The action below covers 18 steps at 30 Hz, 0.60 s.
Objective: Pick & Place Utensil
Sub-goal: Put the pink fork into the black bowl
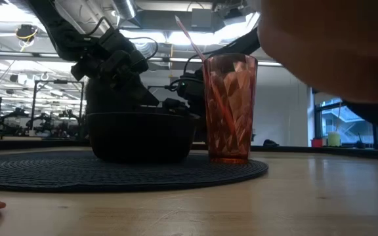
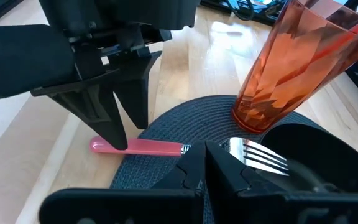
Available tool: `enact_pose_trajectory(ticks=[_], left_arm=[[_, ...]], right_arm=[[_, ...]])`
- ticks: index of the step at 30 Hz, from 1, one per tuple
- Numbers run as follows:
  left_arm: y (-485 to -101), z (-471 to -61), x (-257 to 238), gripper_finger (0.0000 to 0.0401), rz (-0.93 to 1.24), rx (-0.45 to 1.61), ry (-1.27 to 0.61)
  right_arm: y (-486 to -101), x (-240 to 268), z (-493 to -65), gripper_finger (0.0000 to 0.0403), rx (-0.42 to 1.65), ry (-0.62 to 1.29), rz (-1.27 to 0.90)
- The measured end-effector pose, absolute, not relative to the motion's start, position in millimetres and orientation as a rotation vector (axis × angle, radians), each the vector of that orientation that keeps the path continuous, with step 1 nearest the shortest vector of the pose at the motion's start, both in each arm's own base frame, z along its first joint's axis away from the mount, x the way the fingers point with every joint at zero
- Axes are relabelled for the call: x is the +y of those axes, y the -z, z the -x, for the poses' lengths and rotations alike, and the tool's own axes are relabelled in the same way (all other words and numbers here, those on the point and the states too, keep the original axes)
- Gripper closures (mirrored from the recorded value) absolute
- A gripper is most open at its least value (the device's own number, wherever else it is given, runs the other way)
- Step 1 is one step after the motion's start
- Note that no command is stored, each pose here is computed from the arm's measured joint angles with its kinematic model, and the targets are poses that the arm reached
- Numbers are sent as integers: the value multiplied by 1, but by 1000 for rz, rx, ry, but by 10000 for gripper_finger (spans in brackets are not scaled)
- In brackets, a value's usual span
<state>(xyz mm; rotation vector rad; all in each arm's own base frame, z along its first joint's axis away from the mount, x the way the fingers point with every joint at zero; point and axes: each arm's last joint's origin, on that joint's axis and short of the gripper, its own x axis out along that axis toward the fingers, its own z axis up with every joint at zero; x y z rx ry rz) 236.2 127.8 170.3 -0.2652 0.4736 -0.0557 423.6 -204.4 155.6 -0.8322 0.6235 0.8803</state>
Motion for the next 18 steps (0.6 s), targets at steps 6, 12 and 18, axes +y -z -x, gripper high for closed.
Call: enact_pose_trajectory(ticks=[6, 12, 18], left_arm=[[-170, -236, 128, 397, 265, 474, 56], [-170, -236, 128, 397, 265, 474, 56], [-170, -236, 128, 397, 265, 473, 55]], right_arm=[[-154, -204, -426, 228, 610, -877, 839], [-145, -205, -428, 228, 650, -875, 862], [-143, -205, -429, 228, 643, -876, 877]])
